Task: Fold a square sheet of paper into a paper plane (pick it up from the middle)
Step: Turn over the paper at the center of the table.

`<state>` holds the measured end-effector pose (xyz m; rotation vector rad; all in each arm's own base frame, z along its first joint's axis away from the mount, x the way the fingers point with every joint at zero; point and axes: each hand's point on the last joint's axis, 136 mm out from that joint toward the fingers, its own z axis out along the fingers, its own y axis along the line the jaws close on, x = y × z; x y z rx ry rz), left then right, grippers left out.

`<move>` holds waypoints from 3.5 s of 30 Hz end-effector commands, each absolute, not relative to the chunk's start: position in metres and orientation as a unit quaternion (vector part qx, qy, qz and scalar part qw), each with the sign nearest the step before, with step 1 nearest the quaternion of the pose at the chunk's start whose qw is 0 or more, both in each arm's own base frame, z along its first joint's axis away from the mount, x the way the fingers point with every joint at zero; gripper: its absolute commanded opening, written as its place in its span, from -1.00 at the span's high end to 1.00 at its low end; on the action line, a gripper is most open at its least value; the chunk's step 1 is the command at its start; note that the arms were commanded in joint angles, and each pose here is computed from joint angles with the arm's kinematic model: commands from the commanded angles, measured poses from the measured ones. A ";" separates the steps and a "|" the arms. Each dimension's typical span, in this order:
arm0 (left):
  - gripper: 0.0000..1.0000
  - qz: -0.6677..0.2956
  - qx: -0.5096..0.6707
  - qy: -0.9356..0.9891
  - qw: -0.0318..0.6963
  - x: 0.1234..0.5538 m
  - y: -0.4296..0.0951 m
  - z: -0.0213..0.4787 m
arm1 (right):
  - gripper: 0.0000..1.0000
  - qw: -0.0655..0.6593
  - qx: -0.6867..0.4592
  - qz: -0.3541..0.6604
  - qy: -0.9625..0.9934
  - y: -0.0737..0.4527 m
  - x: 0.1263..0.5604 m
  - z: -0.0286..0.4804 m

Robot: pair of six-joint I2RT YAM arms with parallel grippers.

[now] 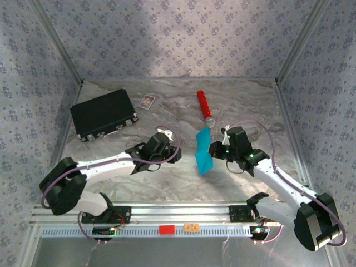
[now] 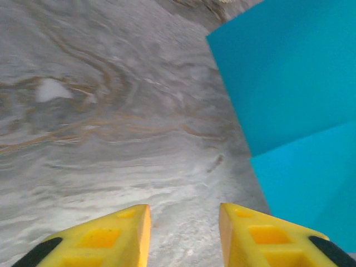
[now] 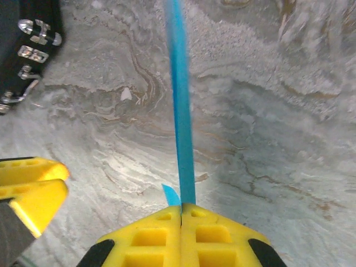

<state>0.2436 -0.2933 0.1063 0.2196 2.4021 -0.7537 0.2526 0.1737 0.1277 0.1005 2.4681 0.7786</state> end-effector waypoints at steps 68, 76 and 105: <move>0.21 -0.349 -0.029 0.915 0.203 0.256 -0.291 0.080 | 0.87 0.104 0.087 0.427 0.894 0.205 0.241 0.055; 0.19 -0.361 -0.011 0.916 0.172 0.254 -0.310 0.073 | 0.85 0.086 0.085 0.419 0.900 0.211 0.244 0.044; 0.27 -0.380 -0.004 0.921 0.088 0.246 -0.348 0.037 | 0.86 0.018 0.155 0.337 0.929 0.181 0.219 -0.017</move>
